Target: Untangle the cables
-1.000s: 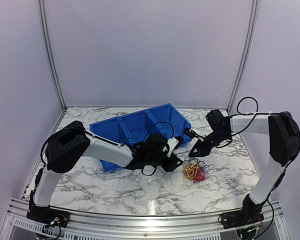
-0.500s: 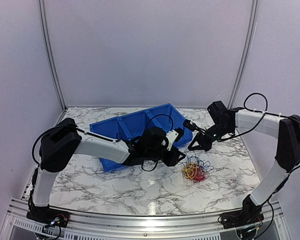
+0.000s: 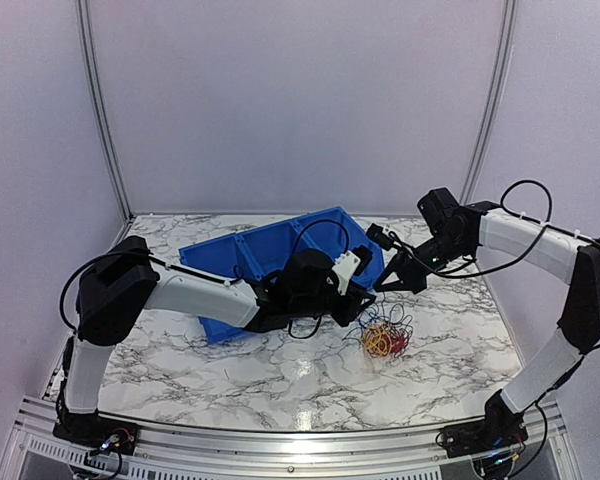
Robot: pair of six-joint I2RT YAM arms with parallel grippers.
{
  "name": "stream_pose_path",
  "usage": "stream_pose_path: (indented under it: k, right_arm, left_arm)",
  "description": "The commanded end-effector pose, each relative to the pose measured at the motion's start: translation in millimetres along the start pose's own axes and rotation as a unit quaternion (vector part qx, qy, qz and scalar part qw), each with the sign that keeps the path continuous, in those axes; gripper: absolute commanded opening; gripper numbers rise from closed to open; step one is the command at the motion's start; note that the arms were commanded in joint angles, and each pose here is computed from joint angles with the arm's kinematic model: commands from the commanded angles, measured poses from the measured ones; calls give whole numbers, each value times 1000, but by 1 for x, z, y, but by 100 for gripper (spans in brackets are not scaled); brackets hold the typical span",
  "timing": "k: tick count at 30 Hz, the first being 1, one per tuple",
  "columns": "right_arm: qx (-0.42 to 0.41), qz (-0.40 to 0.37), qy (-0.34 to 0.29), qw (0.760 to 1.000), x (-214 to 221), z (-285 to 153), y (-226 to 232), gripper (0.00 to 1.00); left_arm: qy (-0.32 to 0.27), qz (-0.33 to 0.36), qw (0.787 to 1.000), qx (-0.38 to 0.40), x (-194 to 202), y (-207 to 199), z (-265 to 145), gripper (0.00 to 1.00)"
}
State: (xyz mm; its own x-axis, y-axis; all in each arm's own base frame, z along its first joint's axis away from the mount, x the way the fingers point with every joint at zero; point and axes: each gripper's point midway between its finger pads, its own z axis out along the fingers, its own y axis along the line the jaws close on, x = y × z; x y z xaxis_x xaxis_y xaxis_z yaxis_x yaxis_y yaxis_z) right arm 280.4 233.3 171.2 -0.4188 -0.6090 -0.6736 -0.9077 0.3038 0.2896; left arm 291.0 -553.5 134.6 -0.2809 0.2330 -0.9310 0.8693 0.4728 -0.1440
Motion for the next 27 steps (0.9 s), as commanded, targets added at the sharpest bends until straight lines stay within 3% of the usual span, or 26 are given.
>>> stream_pose_path:
  k: [1,3,5,6,8,11,16,19,23,27]
  right_arm:
    - [-22,-23,-22,999,-12,-10,20,0]
    - [-13,-27,-25,999,-9,-7,17,2]
    - [8,-33,-23,999,-3,-4,9,15]
    - [25,-36,-22,999,0,-2,3,30]
    - [58,-37,-12,998,13,4,-10,50]
    - [81,-36,-5,996,26,14,-22,61]
    - [93,-11,14,996,48,40,-40,61]
    - [104,-3,18,994,59,51,-49,50]
    - [98,11,40,994,81,67,-55,27]
    - [104,25,73,992,102,76,-63,23]
  left_arm:
    - [-65,13,998,-18,-40,3,-1,17]
    - [-71,9,997,-33,-41,8,-1,0]
    - [-75,4,996,-38,-41,10,-3,0]
    - [-77,0,996,-39,-40,11,-5,0]
    - [-80,-8,996,-43,-41,12,-11,0]
    - [-87,-26,994,-59,-40,18,-21,0]
    - [-85,-54,992,-76,-31,25,-31,0]
    - [-90,-70,990,-83,-28,28,-39,0]
    - [-98,-85,988,-87,-30,30,-53,0]
    - [-124,-81,984,-102,-50,30,-80,0]
